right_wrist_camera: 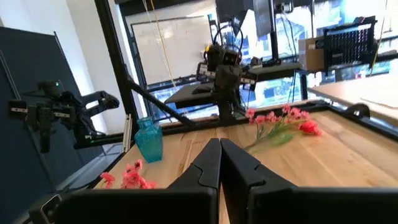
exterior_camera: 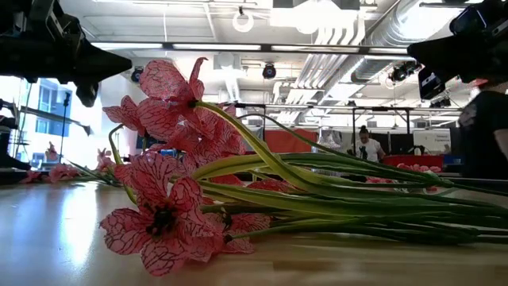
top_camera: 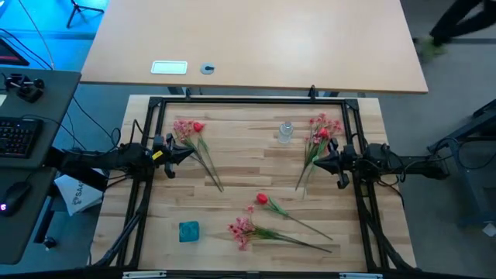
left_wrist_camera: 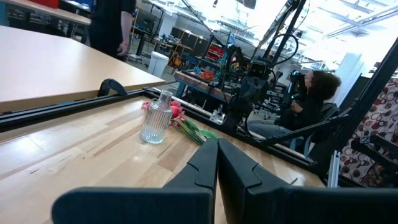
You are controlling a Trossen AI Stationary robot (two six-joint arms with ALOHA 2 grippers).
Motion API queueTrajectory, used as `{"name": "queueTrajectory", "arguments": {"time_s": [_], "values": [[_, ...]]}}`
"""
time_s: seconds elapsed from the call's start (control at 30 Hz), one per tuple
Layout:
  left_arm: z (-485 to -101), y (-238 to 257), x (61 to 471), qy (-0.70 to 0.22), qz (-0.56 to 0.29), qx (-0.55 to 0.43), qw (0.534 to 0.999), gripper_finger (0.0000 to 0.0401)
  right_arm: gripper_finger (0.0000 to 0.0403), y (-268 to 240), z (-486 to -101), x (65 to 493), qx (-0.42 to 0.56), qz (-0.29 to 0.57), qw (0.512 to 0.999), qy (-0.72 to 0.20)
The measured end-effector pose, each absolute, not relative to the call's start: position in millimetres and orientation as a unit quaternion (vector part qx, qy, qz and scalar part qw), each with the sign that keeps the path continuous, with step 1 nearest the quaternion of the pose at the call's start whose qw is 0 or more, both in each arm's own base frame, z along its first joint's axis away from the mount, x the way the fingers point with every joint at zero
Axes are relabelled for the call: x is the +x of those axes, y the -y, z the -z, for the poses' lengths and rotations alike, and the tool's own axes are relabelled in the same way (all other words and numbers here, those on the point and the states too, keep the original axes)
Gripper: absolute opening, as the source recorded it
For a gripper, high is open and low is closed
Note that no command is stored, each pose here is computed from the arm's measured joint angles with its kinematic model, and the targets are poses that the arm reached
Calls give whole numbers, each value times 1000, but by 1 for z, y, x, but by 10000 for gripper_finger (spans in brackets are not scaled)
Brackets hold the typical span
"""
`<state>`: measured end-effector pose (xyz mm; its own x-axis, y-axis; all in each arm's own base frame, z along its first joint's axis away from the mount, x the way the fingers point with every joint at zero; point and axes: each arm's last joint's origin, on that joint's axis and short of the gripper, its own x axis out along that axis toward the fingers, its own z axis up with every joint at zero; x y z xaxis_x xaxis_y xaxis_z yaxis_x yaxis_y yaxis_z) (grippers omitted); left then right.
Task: Sort flowers into vase by color
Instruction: Put the top right red flower into the clear vase
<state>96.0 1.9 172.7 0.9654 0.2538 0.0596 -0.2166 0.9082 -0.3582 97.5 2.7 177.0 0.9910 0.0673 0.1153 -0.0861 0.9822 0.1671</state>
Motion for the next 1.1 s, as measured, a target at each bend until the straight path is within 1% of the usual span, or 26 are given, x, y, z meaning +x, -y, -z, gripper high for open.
{"name": "queueTrajectory", "arguments": {"time_s": [0.07, 0.13, 0.2, 0.27, 0.37, 0.4, 0.47, 0.53, 0.6, 0.67, 0.77, 0.83, 0.9, 0.97, 1.1], "values": [[-173, -2, 96, 53, -121, -177, 975, 0, 0, -3, -180, 97, 108, -40, 991, 67], [-173, -2, 96, 52, -121, -177, 975, 0, 0, -2, -189, 96, 161, -39, 979, 115], [-173, -2, 96, 52, -121, -177, 975, 0, 0, 1, -202, 91, 232, -21, 954, 190], [-173, -2, 96, 53, -121, -177, 975, 0, 0, 4, -213, 86, 306, 3, 916, 262], [-173, -2, 96, 53, -121, -177, 975, 0, 0, 9, -219, 81, 342, 60, 881, 322], [-173, -2, 96, 53, -121, -177, 975, 0, 0, 9, -221, 79, 356, 56, 871, 336], [-173, -2, 96, 53, -120, -177, 975, 0, 0, 7, -228, 79, 381, 10, 859, 341], [-173, -2, 96, 53, -121, -177, 975, 0, 0, 2, -245, 80, 367, -67, 869, 324], [-173, -2, 96, 53, -121, -177, 975, 0, 0, -3, -270, 82, 331, -106, 884, 314], [-173, -2, 96, 52, -121, -177, 975, 0, 0, -6, -289, 93, 306, -90, 908, 272], [-173, -2, 96, 53, -121, -177, 975, 0, 1, -11, -296, 119, 292, -29, 950, 111], [-173, -2, 96, 53, -121, -177, 975, 0, 2, -13, -290, 135, 298, 9, 954, -8], [-173, -2, 96, 53, -121, -177, 975, 0, 9, -17, -278, 149, 306, 40, 945, -109], [-173, -2, 96, 53, -121, -177, 975, 0, 21, -22, -263, 159, 318, 64, 927, -188], [-173, -2, 96, 53, -121, -177, 975, 0, 57, -34, -239, 171, 380, 125, 878, -262]]}}
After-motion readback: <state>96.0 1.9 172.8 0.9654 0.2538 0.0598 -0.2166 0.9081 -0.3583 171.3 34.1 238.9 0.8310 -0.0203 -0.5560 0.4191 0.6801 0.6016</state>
